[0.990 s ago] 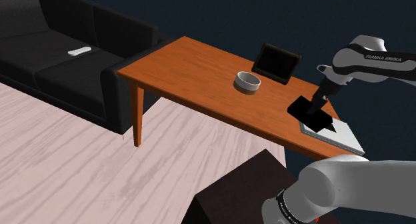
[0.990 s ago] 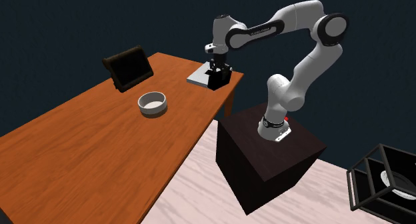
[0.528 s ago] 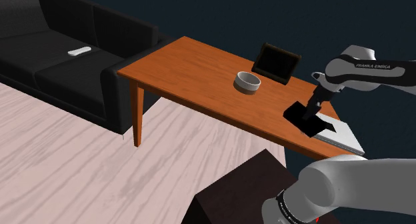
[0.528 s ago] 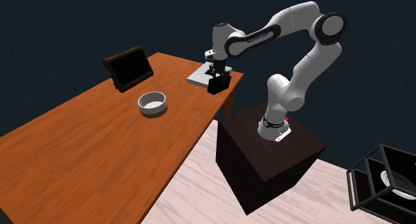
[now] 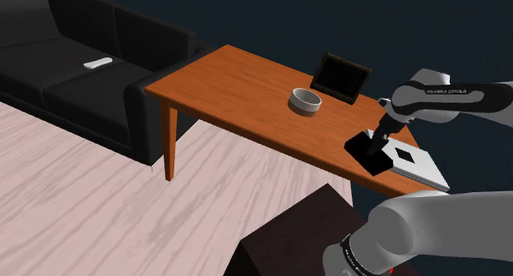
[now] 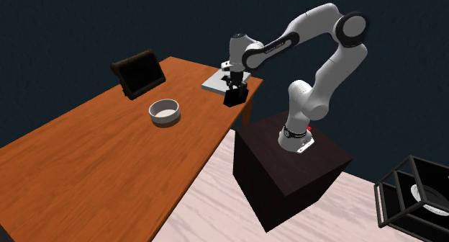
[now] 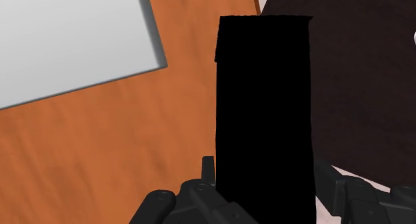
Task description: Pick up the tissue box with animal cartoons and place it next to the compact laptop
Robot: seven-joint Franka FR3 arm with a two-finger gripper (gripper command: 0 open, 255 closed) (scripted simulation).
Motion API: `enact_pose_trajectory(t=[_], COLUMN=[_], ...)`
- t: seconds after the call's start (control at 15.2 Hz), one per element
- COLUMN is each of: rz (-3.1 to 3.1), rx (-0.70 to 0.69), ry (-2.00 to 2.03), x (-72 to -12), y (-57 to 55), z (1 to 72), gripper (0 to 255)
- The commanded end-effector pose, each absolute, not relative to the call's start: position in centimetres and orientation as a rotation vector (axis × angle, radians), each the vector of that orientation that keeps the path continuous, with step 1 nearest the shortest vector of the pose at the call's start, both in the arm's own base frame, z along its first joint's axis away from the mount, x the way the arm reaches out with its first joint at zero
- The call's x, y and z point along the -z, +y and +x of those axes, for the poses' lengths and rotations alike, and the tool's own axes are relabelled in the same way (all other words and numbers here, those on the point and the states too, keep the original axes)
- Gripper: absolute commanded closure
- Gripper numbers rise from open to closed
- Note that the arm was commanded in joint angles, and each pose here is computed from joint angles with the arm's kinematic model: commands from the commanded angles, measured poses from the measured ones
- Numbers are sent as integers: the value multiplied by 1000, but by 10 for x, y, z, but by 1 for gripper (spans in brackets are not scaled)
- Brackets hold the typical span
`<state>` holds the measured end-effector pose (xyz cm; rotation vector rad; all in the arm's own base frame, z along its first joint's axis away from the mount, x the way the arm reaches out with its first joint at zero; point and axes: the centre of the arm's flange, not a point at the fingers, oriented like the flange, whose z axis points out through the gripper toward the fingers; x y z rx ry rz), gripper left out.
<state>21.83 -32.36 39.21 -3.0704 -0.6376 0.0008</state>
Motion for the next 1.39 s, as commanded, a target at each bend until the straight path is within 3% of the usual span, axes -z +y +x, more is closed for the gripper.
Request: enact_pose_trajectory(t=[0.0,0.73,0.79,1.12,1.32], rz=[-3071,-3071,-3071,-3071,-3071], rx=[0,0,0,0,0], ry=[-638,-638,-638,-638,-638], x=[-381,-363,-363,-363,-402], y=[-324,-324,-324,-324,-324], z=[218,218,218,218,218], gripper=[255,255,0,0,0])
